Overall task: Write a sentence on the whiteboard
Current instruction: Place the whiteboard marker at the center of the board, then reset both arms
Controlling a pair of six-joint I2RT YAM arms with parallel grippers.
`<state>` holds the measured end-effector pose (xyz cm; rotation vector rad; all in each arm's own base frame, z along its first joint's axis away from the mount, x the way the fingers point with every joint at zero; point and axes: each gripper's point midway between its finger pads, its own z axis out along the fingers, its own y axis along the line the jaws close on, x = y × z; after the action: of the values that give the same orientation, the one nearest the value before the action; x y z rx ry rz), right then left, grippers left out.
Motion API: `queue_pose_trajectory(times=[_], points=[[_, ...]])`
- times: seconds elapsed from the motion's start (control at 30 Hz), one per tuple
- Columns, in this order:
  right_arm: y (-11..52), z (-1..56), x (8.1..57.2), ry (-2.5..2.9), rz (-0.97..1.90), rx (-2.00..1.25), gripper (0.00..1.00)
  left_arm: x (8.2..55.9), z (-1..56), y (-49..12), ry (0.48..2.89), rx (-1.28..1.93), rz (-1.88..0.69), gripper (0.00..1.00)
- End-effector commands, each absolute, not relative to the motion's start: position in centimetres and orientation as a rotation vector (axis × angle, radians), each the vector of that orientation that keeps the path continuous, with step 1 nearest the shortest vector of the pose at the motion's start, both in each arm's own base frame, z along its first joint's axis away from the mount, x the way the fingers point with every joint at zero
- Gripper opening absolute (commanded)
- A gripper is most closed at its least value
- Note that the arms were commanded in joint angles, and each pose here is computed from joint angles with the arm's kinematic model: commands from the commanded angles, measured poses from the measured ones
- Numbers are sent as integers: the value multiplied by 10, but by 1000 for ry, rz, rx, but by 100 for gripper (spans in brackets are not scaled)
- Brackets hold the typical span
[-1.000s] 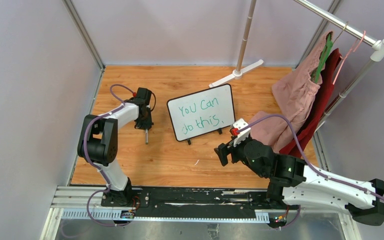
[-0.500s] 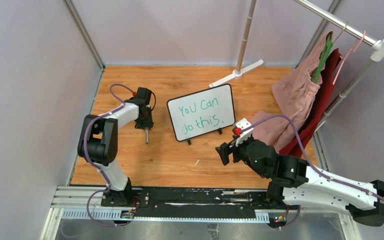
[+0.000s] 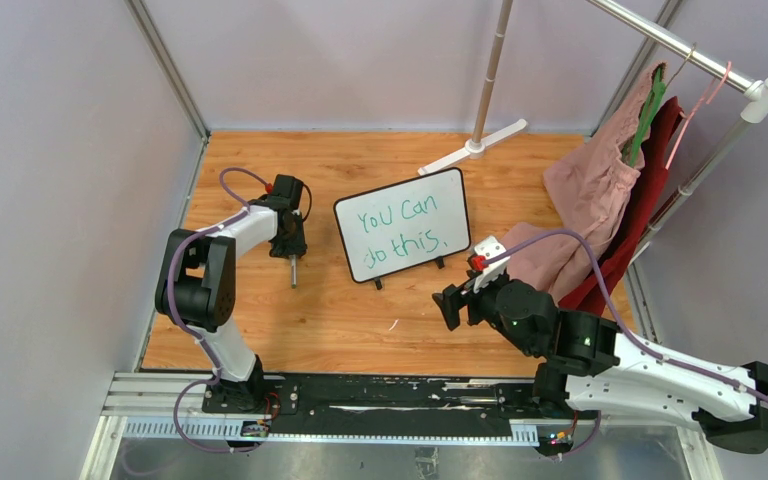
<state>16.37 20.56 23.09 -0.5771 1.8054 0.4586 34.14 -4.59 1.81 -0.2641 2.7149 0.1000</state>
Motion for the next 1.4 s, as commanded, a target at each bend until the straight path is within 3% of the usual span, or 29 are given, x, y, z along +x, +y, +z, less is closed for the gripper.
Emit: queue_pose_trajectory(times=[0.0,0.2,0.3,0.4,0.53,0.67,0.97,1.17,1.37], points=[[197,236,167,1798,441,-540,84,335,7,-42,2743,-276,118,37],[196,236,167,1800,438,-541,84,334,14,-43,2724,-283,104,39],[194,236,166,1802,436,-541,84,336,26,-42,2688,-305,102,45],[192,238,166,1797,429,-540,84,343,61,-38,2588,-316,95,59],[190,242,167,1787,418,-552,84,340,108,-37,2440,-355,38,71],[188,244,170,1779,393,-551,85,331,153,-40,2302,-374,-58,98],[192,253,195,1773,264,-419,86,303,210,-4,2018,-694,6,100],[199,269,225,1821,159,-189,91,290,214,-8,2015,-824,53,100],[191,288,261,1915,162,-106,96,291,234,-42,2084,-684,-84,100]])
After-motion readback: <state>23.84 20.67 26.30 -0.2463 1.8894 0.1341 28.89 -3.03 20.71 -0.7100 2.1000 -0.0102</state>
